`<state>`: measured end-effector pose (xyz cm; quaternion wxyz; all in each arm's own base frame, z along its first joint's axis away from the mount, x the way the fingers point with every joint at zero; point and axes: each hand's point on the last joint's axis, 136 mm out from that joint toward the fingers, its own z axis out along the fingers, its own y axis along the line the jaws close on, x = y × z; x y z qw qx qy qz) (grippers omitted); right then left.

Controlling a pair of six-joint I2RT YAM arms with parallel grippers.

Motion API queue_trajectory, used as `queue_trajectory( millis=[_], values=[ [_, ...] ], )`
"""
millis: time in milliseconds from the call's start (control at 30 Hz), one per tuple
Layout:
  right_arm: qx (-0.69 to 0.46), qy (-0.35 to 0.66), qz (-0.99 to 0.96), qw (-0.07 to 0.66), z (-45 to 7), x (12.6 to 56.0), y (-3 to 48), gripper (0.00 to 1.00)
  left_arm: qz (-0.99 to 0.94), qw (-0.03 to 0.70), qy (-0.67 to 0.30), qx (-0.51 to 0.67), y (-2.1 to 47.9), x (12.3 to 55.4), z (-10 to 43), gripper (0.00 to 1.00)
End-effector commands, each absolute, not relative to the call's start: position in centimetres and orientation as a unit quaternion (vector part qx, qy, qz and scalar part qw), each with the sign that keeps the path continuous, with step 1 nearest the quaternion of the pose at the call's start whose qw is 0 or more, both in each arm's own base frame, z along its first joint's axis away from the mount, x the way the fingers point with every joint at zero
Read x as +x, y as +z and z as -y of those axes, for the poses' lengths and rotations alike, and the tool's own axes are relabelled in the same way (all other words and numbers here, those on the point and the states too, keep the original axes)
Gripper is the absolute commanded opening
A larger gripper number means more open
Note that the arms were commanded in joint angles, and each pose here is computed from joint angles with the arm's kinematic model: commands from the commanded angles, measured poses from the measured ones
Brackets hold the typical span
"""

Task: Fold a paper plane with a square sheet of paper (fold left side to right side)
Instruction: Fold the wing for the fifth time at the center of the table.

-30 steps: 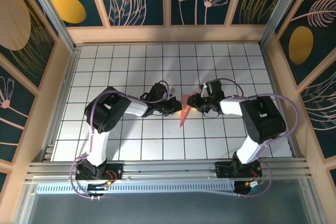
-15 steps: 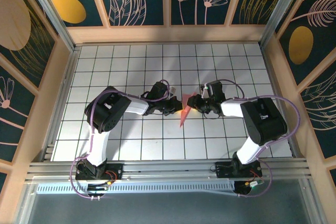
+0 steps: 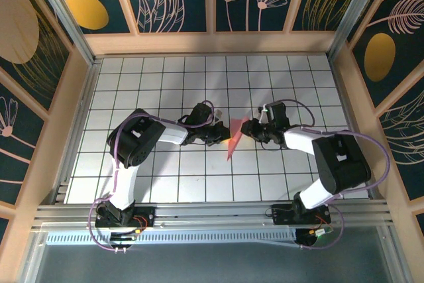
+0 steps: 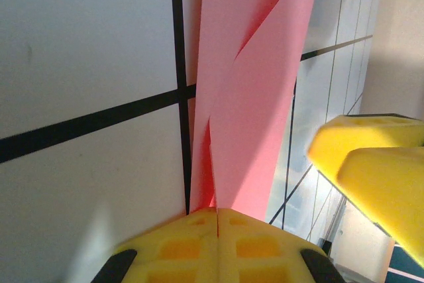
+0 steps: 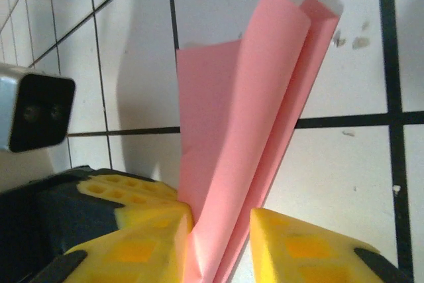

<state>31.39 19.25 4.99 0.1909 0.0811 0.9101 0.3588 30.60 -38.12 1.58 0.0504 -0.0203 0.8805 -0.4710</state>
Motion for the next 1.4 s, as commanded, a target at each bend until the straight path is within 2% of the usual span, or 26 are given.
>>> queue_trajectory(
  millis=[0,100,167,333,1367],
  values=[
    [0.063,0.356,-0.912,0.194,-19.3,31.6,5.7,0.22,-0.923,0.063,-0.376,-0.050,-5.0,30.6,35.7,0.00],
    [0.056,0.367,-0.909,0.191,-20.1,32.0,5.8,0.12,-0.924,0.065,-0.372,-0.054,-4.9,30.6,35.5,0.00],
    [0.050,0.372,-0.907,0.189,-20.7,32.3,5.8,0.10,-0.926,0.065,-0.369,-0.055,-5.0,30.6,35.4,0.00],
    [0.045,0.377,-0.908,0.180,-21.9,32.8,5.6,0.10,-0.929,0.065,-0.358,-0.061,-5.3,30.6,35.0,0.00],
    [0.067,0.347,-0.923,0.152,-21.1,32.5,1.8,0.09,-0.939,0.068,-0.326,-0.084,-6.1,30.5,33.7,0.00]
  ],
)
